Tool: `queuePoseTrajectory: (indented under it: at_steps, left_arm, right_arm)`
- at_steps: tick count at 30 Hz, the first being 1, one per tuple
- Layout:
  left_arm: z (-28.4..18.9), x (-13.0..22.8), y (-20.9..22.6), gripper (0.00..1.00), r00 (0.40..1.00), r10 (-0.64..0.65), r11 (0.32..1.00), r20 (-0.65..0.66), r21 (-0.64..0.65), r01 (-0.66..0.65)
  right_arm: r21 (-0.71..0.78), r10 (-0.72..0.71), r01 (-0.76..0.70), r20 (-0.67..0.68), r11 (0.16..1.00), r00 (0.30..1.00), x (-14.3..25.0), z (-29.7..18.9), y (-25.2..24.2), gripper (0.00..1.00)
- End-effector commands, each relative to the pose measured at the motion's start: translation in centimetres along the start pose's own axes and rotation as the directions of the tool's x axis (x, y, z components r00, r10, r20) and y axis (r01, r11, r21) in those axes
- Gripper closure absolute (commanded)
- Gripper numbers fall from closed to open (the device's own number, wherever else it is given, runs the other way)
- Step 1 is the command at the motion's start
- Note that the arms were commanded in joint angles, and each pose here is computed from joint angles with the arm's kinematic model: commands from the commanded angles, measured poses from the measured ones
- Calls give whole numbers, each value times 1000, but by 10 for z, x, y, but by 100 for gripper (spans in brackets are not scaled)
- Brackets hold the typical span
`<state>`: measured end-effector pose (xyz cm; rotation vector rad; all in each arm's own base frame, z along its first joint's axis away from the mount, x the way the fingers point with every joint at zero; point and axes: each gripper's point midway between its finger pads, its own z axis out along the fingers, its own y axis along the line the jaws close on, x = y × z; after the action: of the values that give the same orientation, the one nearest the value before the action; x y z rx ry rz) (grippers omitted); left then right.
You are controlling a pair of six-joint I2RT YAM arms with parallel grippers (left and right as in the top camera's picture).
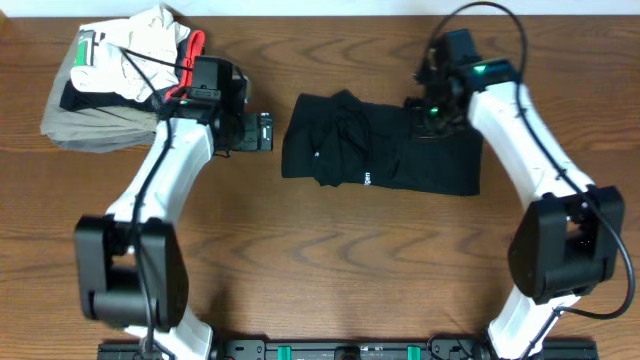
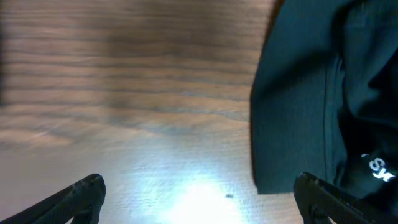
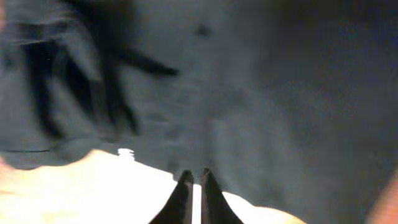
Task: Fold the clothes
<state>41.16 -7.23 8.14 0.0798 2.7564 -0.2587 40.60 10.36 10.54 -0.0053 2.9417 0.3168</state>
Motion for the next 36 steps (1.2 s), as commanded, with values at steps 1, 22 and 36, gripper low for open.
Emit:
queuePoseTrajectory:
  at_steps: [1,22,36]
  left_arm:
    - [19,-2,-17,2,999,45,991,-8,128,-44]
    - [50,-25,-78,2,974,163,835,158,504,-222]
    - [39,-17,-95,2,947,243,745,211,584,-322]
  right_arm:
    - [67,71,-70,-12,995,997,1,1,-41,92]
    - [24,182,-183,13,983,983,27,63,-84,91]
    - [-51,175,-171,75,984,982,-4,36,-87,72]
